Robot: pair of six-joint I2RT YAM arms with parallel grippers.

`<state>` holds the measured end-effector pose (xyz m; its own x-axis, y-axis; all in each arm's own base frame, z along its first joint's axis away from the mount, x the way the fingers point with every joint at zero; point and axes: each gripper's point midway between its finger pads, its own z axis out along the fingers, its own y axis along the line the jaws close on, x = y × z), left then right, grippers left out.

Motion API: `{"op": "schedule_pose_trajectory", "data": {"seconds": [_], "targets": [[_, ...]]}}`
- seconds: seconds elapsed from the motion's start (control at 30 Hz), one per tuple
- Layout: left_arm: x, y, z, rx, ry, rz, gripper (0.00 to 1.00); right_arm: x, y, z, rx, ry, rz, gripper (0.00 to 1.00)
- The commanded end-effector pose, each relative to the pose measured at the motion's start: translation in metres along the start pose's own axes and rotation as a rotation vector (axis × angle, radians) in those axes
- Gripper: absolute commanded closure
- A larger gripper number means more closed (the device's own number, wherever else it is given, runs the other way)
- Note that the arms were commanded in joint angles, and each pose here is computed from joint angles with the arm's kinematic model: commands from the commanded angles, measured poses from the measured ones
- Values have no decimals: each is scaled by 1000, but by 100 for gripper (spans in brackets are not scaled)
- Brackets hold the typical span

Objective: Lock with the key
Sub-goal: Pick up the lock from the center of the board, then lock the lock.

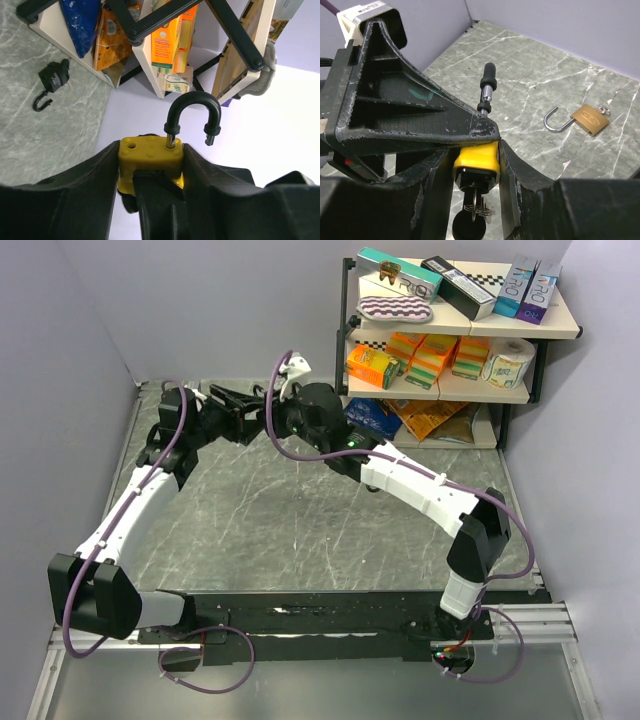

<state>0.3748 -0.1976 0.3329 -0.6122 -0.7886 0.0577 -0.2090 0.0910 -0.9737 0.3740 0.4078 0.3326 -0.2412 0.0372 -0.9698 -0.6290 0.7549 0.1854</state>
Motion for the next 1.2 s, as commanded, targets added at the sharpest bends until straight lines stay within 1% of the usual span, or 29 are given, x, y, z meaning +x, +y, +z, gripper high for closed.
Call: {"op": "schedule_pose_trajectory", "data": {"seconds": [0.0,0.03,0.07,0.1,0.13,0.17,0.23,0.27,0.3,0.33,0.37,0.4,0.43,0.47,0.5,0.53,0.57,0.6,0.63,0.67,0.7,0.73,0.77,0.8,0.83,0.87,0.93,1.0,1.17], "targets": [[-3,-28,-18,76,-22,55,17,-45,3,-22,-44,-102,-16,100],[-6,-25,-20,71,-29,79,8,-45,5,-26,-67,-99,-10,100],[-10,-25,-23,67,-38,90,4,-41,-1,-28,-71,-84,-3,100],[-18,-20,-27,52,-56,110,4,-46,5,-37,-130,-83,4,100],[-21,-20,-32,51,-68,126,4,-40,4,-41,-150,-63,30,100],[-29,-18,-36,45,-90,136,4,-45,4,-50,-174,-68,43,100],[-34,-16,-45,43,-111,233,4,-37,5,-61,-281,-34,68,100],[-42,-17,-51,48,-127,278,4,-45,11,-73,-342,-50,61,100],[-44,-18,-54,57,-128,398,4,-45,4,-79,-364,-51,48,100],[-42,-18,-59,51,-113,457,4,-36,11,-89,-441,-23,32,100],[-47,-14,-62,22,-124,511,4,-44,13,-104,-469,-47,4,100],[-50,-25,-68,19,-145,653,4,-44,8,-110,-483,-58,-47,100],[-51,-24,-70,-5,-143,705,4,-33,14,-120,-541,-38,-83,100],[-45,-25,-76,-20,-109,747,4,-40,16,-136,-558,-68,-139,100],[-40,-25,-78,3,-76,847,4,-35,14,-142,-568,-81,-245,100],[-31,-28,-84,32,-44,894,4,-23,15,-149,-595,-74,-289,100],[-7,-28,-90,106,79,931,4,-28,16,-164,-595,-106,-343,100],[6,-27,-95,167,152,1007,4,-26,14,-168,-594,-126,-428,100],[21,-28,-102,223,226,1039,4,-15,13,-174,-604,-106,-463,100],[42,-25,-112,285,342,1042,4,-17,17,-186,-625,-126,-513,100],[55,-24,-119,348,421,1065,4,-16,16,-190,-627,-147,-599,100],[63,-21,-123,381,478,1063,4,-8,15,-195,-636,-128,-629,100],[78,-19,-128,404,548,1067,4,-12,17,-203,-638,-165,-714,100],[85,-17,-128,417,584,1078,4,-6,17,-205,-637,-165,-741,100],[105,-19,-132,449,643,1101,4,-8,21,-213,-641,-187,-774,100],[113,-14,-132,449,675,1121,4,-8,23,-216,-650,-207,-832,100],[133,-9,-132,468,742,1117,2,-2,27,-226,-668,-223,-885,100],[143,-7,-132,488,783,1105,1,5,35,-231,-694,-243,-958,100],[177,0,-140,540,893,1110,7,11,45,-243,-716,-275,-1059,100]]}}
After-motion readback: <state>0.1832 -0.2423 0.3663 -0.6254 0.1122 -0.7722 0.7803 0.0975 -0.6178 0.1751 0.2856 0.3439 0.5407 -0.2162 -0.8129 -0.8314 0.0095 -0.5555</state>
